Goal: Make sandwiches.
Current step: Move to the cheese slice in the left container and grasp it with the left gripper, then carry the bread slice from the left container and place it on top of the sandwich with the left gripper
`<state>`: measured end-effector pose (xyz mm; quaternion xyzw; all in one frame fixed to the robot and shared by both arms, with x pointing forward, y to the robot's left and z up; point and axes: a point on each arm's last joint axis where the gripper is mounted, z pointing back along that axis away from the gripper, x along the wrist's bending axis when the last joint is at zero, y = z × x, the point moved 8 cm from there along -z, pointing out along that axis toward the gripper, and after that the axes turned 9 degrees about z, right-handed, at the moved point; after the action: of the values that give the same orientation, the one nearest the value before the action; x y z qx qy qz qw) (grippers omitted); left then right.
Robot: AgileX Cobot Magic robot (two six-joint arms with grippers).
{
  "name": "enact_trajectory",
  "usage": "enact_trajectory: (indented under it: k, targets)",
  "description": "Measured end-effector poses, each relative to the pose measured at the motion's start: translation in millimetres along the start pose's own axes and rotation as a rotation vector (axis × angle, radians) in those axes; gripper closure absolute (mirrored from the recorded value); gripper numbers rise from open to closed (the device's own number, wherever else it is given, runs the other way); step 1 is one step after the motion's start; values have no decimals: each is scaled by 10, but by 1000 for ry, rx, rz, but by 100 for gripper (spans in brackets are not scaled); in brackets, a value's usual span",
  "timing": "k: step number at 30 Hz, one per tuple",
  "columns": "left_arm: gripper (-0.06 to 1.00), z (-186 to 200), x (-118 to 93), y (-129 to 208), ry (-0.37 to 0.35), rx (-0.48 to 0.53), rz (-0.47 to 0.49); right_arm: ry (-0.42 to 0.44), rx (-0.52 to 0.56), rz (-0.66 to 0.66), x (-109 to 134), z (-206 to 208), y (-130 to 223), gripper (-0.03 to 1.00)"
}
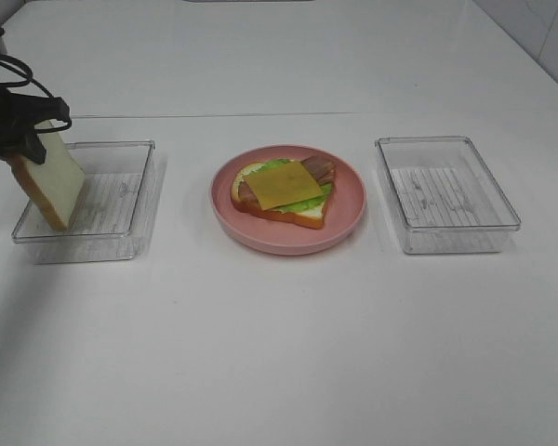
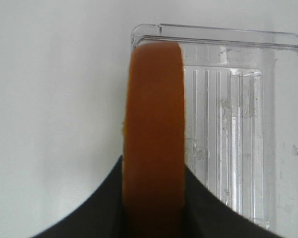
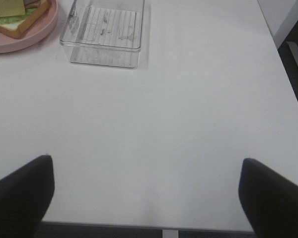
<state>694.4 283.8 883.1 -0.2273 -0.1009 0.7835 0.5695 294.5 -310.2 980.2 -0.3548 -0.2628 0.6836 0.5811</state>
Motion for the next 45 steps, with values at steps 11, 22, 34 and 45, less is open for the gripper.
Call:
enact_trajectory:
  k: [11,22,34,45]
  targets:
    - [76,165,-107,-63,48,-22,51,0,0,0,0,0,0,-1]
    - [76,1015,-774,-499,200,-233,-29,0,0,0,0,0,0,-1]
    - [76,1051,-1728,-120,372,-218,-177,0,0,0,0,0,0,-1]
    - [76,494,-2238,319,499,-86,-72,0,0,0,0,0,0,-1]
